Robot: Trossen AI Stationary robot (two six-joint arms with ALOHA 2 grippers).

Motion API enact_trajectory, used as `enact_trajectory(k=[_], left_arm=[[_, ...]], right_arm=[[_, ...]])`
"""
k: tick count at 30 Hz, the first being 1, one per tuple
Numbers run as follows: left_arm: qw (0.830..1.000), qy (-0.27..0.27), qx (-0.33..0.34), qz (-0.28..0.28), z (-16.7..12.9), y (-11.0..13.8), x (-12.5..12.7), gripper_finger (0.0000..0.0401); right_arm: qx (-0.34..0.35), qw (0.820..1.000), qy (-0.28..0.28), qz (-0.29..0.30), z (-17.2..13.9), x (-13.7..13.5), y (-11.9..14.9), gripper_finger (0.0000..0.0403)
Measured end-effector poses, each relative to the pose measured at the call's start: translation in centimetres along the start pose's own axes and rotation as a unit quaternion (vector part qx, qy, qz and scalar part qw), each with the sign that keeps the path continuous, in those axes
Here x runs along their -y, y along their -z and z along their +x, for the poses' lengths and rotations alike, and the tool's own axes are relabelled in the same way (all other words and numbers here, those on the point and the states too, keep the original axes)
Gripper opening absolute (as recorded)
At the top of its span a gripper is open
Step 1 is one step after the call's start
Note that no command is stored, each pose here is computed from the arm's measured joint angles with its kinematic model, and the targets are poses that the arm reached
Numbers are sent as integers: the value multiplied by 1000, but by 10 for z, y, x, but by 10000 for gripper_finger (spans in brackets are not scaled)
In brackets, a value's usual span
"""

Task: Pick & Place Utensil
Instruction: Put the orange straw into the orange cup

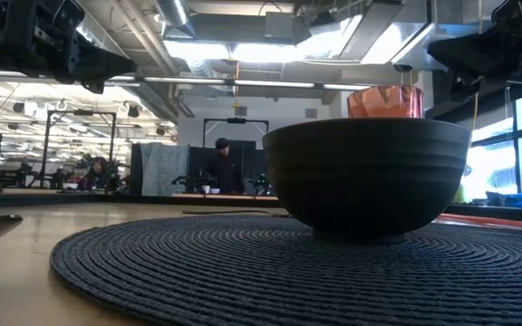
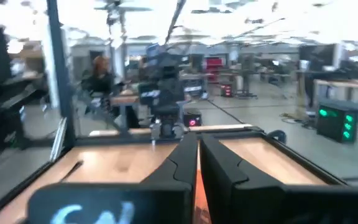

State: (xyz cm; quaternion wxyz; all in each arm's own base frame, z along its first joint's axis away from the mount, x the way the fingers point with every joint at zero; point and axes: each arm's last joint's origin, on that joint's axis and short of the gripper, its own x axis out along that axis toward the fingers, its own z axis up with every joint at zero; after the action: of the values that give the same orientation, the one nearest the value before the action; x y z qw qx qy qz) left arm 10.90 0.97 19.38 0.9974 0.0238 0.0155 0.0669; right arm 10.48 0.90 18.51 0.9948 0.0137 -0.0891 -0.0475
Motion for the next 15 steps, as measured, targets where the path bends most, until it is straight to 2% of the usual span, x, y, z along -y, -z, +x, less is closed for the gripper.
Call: enact_trajectory(k=[2,5,10,13,15], left_arm=[[1000,0,0,2,0,0,0,6],[1000,-2,0,5,0,0,0,6],[1000,-13,-1,0,0,0,-1,6],[1000,-13,-1,-1,0,0,-1,6],[1000,-13,-1,-4,0,0,-1,6]], right_arm=[[-7,999,37,19,1,2,-6,16],[-74,995,72,1,3,4,-20,5],[-140,976,165,-5,13,6,-54,8],[-204,955,217,11,20,7,-74,5],[-258,930,259,21,23,9,-84,3]])
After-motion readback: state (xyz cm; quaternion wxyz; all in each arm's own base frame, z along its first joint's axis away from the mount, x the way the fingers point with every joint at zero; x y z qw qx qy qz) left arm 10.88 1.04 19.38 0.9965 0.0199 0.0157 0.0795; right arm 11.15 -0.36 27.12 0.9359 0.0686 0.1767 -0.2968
